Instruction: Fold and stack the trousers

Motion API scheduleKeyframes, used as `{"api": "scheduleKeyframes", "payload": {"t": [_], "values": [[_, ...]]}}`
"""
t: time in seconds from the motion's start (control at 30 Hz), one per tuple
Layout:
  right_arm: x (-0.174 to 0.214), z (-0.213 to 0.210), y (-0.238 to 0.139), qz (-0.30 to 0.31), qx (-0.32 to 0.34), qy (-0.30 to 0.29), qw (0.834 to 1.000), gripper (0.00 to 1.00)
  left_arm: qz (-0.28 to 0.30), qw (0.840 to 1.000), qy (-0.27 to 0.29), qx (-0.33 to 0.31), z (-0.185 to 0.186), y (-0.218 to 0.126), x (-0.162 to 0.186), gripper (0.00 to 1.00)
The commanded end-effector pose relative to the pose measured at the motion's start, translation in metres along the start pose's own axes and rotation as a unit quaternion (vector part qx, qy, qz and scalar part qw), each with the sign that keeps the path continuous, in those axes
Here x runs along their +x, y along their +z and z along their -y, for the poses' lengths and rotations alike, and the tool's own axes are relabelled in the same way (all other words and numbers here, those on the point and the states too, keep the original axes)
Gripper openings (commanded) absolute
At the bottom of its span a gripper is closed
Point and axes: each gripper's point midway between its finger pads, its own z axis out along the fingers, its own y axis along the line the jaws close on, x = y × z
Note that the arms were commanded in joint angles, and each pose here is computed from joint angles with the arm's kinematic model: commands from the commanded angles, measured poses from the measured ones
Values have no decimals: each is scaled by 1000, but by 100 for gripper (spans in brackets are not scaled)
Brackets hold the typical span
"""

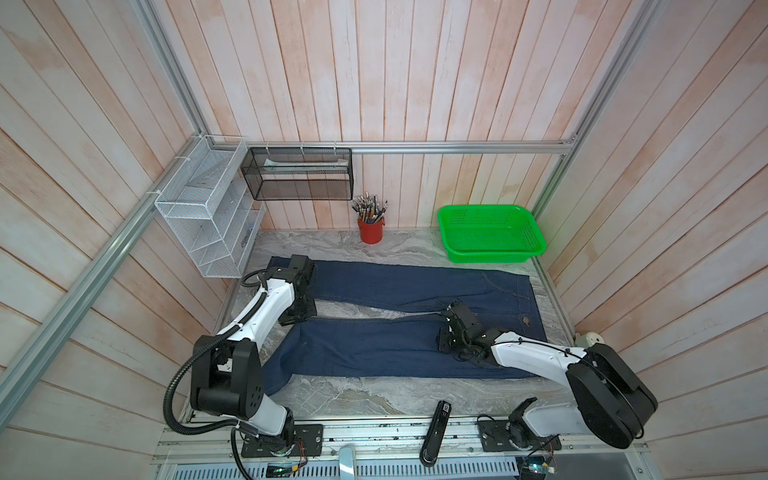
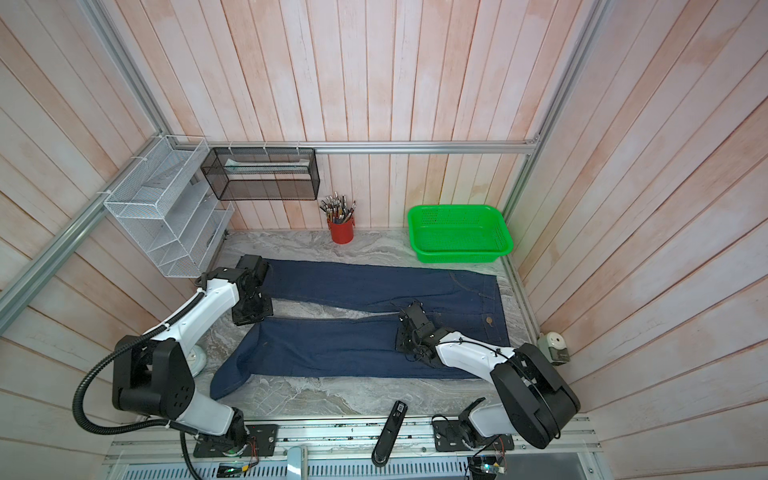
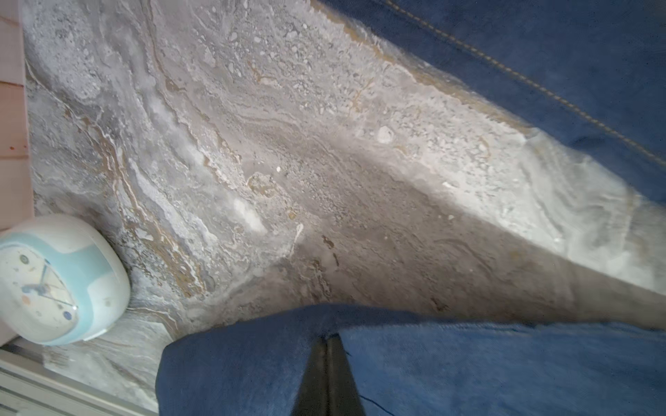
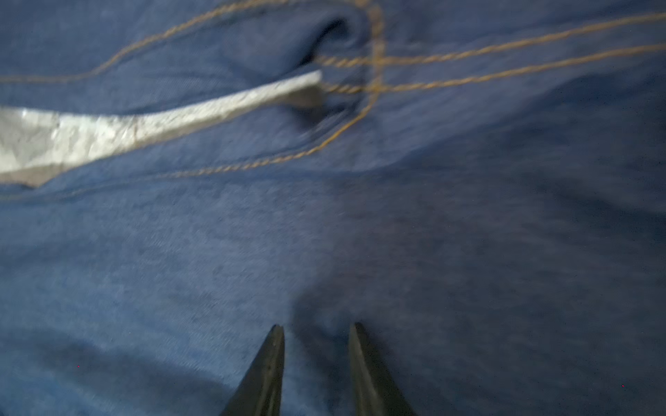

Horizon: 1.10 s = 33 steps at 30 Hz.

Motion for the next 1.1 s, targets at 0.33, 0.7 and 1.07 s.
{"api": "scheduleKeyframes", "payload": {"t": [0.33,0.7,1.07], "values": [[18,48,19,-53,61,41,996,34,50,995,28,-86,-39,-8,-65,49],[11,39,16,-49,45,40,997,34,30,977,-190,96,-20,-21,39,49],[5,28,15,-43,12,38,998,35,22,874,-480,73,-48,6,111,56]]}}
